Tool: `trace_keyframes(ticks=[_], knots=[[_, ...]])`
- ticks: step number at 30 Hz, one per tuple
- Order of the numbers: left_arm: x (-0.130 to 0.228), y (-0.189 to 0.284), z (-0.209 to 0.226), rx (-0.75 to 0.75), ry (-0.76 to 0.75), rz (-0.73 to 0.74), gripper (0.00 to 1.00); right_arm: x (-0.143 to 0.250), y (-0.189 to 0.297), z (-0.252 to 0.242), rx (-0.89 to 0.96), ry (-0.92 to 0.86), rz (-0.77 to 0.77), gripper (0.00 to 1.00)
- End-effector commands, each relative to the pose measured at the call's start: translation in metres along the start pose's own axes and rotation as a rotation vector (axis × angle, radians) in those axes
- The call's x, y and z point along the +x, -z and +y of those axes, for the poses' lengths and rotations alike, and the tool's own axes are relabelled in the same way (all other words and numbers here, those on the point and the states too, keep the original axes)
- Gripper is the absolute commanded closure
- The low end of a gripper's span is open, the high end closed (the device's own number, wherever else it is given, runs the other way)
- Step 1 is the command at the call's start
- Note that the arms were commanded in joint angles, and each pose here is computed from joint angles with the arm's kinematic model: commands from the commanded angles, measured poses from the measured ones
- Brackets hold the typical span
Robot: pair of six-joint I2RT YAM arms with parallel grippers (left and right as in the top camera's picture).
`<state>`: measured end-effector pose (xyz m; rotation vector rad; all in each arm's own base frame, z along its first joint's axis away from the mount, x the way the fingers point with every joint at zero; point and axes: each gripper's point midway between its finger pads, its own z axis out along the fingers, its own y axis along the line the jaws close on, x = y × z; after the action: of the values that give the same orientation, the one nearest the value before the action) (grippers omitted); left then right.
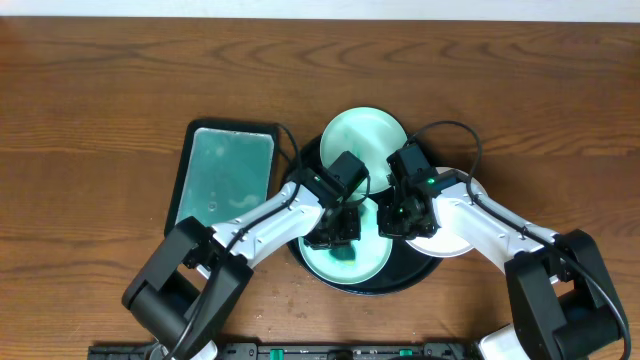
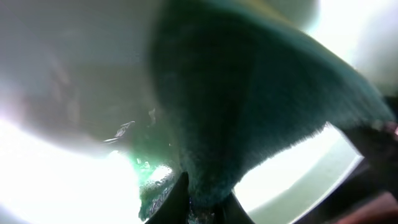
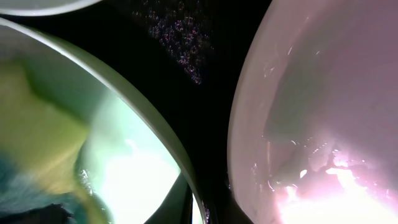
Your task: Clean dirty plates on tray and stack at the side
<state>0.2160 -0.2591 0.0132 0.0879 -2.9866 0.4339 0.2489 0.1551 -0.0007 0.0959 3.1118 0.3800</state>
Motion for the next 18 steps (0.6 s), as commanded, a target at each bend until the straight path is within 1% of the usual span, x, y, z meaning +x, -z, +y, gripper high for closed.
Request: trace_keyframes(ticks=[1, 6, 9, 10, 13, 15, 18], knots=[[-0.012, -0.015, 0.071, -0.253, 0.161, -0.043, 0.93, -0.005, -0.007, -0.024, 0.107, -0.014, -0.019, 0.95], [-0.03, 0.007, 0.105, -0.388, 0.216, -0.103, 0.93, -0.004, -0.007, -0.024, 0.107, -0.014, -0.018, 0.95], [-0.034, 0.016, 0.103, -0.372, 0.195, -0.075, 0.93, -0.005, -0.007, -0.024, 0.107, -0.014, -0.019, 0.94], [-0.034, 0.017, 0.094, -0.331, 0.176, -0.05, 0.93, -0.005, -0.007, -0.024, 0.107, -0.013, -0.018, 0.95], [-0.024, 0.017, 0.052, -0.125, 0.104, 0.059, 0.93, -0.005, -0.007, -0.024, 0.107, -0.014, -0.018, 0.95], [-0.019, 0.014, 0.025, -0.001, 0.058, 0.1, 0.93, -0.005, -0.007, -0.024, 0.107, -0.014, -0.018, 0.95], [-0.016, 0.009, 0.0, 0.071, 0.0, 0.093, 0.93, -0.005, -0.007, -0.024, 0.107, -0.014, -0.018, 0.95]])
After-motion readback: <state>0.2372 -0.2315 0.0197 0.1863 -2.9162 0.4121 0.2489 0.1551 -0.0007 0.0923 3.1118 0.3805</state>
